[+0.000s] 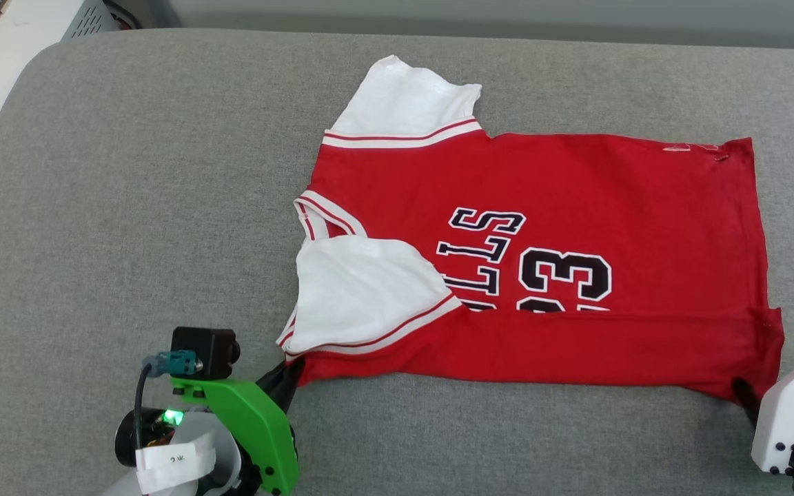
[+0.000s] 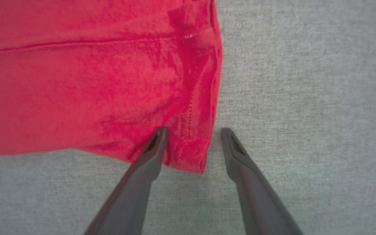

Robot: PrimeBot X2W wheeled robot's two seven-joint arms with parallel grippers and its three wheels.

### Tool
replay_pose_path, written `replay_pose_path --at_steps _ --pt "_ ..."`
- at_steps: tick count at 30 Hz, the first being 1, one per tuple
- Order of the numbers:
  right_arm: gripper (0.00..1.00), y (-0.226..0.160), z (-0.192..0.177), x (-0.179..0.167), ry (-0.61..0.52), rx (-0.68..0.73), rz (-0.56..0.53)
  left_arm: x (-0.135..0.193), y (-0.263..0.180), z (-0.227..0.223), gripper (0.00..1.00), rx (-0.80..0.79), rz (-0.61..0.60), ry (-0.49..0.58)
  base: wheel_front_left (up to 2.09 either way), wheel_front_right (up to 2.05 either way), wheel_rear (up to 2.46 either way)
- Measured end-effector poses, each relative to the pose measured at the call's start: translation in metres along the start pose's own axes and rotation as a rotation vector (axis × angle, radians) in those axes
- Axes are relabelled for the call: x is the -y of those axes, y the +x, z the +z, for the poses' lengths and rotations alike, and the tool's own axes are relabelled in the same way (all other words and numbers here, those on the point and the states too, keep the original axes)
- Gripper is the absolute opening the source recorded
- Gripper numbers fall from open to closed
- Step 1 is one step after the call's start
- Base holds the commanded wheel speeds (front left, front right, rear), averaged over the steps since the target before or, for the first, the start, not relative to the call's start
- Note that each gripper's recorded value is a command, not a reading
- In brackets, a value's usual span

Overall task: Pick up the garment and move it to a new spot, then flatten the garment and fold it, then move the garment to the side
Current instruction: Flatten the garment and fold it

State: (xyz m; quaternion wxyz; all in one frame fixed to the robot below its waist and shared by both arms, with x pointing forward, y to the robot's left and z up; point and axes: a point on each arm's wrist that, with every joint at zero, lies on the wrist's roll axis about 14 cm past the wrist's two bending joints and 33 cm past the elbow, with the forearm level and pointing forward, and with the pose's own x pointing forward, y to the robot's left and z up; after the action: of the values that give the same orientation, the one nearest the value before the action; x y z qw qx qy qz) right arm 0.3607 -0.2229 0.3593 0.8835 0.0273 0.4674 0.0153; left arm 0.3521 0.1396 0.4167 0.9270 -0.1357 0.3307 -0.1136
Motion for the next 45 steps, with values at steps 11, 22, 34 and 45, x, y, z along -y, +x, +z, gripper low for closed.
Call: replay_pose_path --at_steps 11,22,34,45 --pt "0.0 -0.008 0.012 0.012 0.025 0.045 -0.008 -0.011 -0.001 -0.008 0.0 -0.025 0.034 0.016 0.0 0.0 0.0" --pt "0.0 -0.038 0.009 0.024 0.05 0.05 -0.001 -0.007 -0.02 -0.032 0.0 -0.075 0.024 0.02 0.0 0.0 0.0" --pt "0.0 -0.062 -0.032 0.026 0.084 -0.04 0.003 -0.008 -0.041 -0.071 0.0 -0.171 0.033 -0.03 0.0 0.0 0.0" --pt "1.0 -0.054 -0.05 0.021 0.119 -0.048 0.017 -0.008 -0.033 -0.093 1.0 -0.216 0.038 -0.059 0.0 0.0 0.0"
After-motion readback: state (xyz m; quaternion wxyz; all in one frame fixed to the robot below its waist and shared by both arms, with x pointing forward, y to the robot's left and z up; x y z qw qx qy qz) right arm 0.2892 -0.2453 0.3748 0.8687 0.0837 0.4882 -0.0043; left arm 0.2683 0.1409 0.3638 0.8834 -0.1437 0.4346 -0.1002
